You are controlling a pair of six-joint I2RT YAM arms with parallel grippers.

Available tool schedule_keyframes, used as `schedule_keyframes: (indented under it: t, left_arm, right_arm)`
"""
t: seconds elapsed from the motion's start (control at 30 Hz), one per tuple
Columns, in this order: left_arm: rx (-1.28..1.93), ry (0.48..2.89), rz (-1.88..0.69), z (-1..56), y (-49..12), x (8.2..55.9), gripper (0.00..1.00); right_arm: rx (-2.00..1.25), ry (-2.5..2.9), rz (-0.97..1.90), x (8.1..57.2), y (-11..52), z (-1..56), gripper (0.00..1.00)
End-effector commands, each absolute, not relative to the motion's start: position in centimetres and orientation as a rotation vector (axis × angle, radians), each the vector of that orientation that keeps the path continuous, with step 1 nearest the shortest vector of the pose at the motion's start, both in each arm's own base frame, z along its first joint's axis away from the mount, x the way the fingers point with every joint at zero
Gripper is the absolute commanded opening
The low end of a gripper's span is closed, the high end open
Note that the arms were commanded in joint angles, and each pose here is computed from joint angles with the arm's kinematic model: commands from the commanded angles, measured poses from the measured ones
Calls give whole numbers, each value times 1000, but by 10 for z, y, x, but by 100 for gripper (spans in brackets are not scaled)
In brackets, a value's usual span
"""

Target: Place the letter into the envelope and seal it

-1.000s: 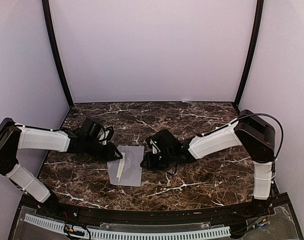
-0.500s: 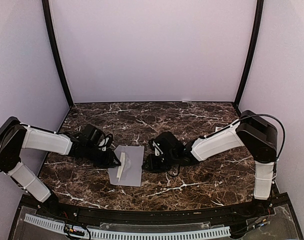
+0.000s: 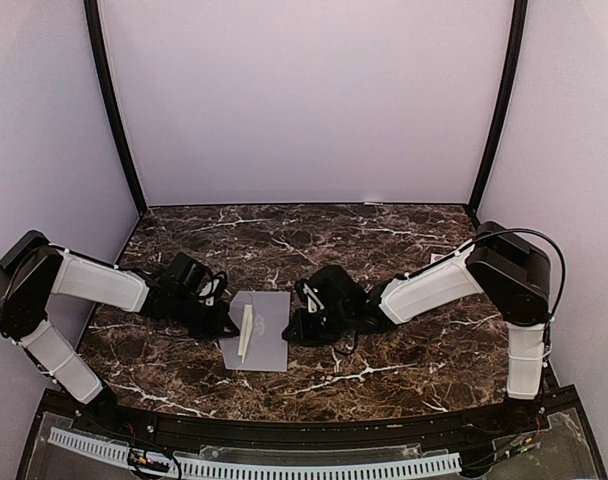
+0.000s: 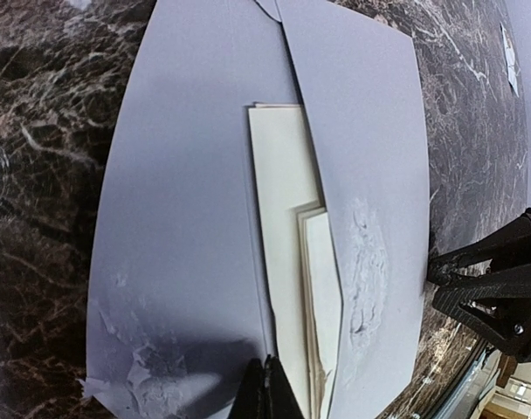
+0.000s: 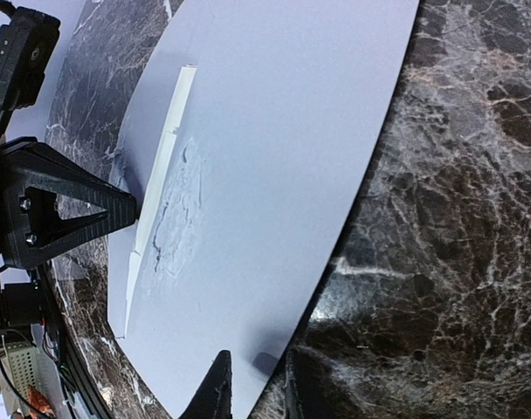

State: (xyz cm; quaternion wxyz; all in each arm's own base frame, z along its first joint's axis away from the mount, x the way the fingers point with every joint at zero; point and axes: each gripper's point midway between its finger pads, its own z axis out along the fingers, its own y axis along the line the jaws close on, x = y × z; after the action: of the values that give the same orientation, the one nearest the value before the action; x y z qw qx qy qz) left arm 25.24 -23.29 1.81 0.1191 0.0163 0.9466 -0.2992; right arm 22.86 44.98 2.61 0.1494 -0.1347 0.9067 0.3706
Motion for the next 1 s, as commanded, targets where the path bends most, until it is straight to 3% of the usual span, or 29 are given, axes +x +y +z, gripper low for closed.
schedule_keyframes:
  t: [0.0,0.4,0.97]
  left_arm:
    - [32,2801,-854,5,-226,242,0]
    - [37,2758,-937,14,-236,245,11]
    - [28,2751,-1000,14,-242,243,2]
  right_arm:
    - [-397,2638,1048,222,452,12,19]
    - [-398,2651,1041,221,452,7,17]
    - [-401,2654,1031,221,451,6,16]
